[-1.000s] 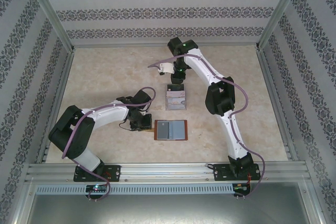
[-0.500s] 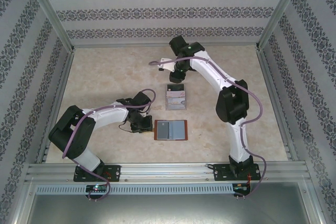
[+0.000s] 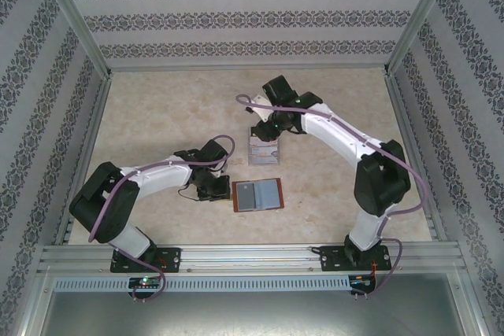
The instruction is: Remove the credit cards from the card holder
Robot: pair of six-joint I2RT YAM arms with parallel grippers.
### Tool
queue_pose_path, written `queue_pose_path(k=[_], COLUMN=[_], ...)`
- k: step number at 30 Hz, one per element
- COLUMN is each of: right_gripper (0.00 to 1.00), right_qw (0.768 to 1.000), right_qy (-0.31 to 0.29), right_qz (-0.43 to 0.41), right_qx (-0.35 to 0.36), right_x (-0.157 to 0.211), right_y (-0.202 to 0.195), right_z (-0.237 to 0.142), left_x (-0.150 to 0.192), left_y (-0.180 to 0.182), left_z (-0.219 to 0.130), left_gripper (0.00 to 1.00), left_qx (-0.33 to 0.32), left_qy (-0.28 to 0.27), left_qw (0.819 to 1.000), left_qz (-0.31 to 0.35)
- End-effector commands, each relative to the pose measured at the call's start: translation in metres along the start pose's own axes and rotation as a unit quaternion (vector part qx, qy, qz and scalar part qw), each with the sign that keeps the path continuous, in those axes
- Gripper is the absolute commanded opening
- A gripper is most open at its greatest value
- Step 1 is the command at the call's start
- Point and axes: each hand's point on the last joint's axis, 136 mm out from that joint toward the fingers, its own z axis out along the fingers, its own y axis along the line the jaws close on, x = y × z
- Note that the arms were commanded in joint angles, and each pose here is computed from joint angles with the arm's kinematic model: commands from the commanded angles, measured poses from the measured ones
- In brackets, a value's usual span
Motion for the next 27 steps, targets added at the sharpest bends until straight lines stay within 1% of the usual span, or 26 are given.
queue_pose_path(k=[1, 5, 9, 11, 16, 21, 27], right_gripper=[0.31, 0.26, 0.21, 0.19, 0.17, 0.16, 0.17], right_qw=[0.991, 0.975, 0.95, 0.939, 0.917, 0.894, 0.891], right_qy=[-0.044, -0.057, -0.075, -0.077, -0.041, -0.006, 0.033], right_qz=[0.129, 0.212, 0.29, 0.315, 0.369, 0.414, 0.421], right_qx=[-0.01, -0.036, -0.089, -0.117, -0.148, -0.168, -0.168], right_x=[-0.002, 0.013, 0.019, 0.02, 0.03, 0.045, 0.06], right_y=[0.01, 0.026, 0.05, 0.065, 0.094, 0.115, 0.137], right_z=[-0.002, -0.001, -0.001, -0.001, 0.0, 0.006, 0.02], left_x=[-0.005, -0.012, -0.02, -0.024, -0.028, -0.022, -0.015], left_y=[-0.004, -0.01, -0.01, -0.011, -0.013, -0.008, -0.001], left_z=[-0.007, -0.008, -0.003, 0.001, 0.006, 0.009, 0.012], left_gripper=[0.1, 0.1, 0.1, 0.1, 0.09, 0.09, 0.08], left_qx=[-0.002, 0.007, 0.01, 0.01, 0.008, 0.008, 0.007], left_qy=[-0.018, -0.03, -0.035, -0.033, -0.028, -0.021, -0.018], left_qw=[1.0, 0.999, 0.999, 0.999, 0.999, 1.0, 1.0], left_qz=[0.006, 0.01, 0.011, 0.013, 0.017, 0.014, 0.011])
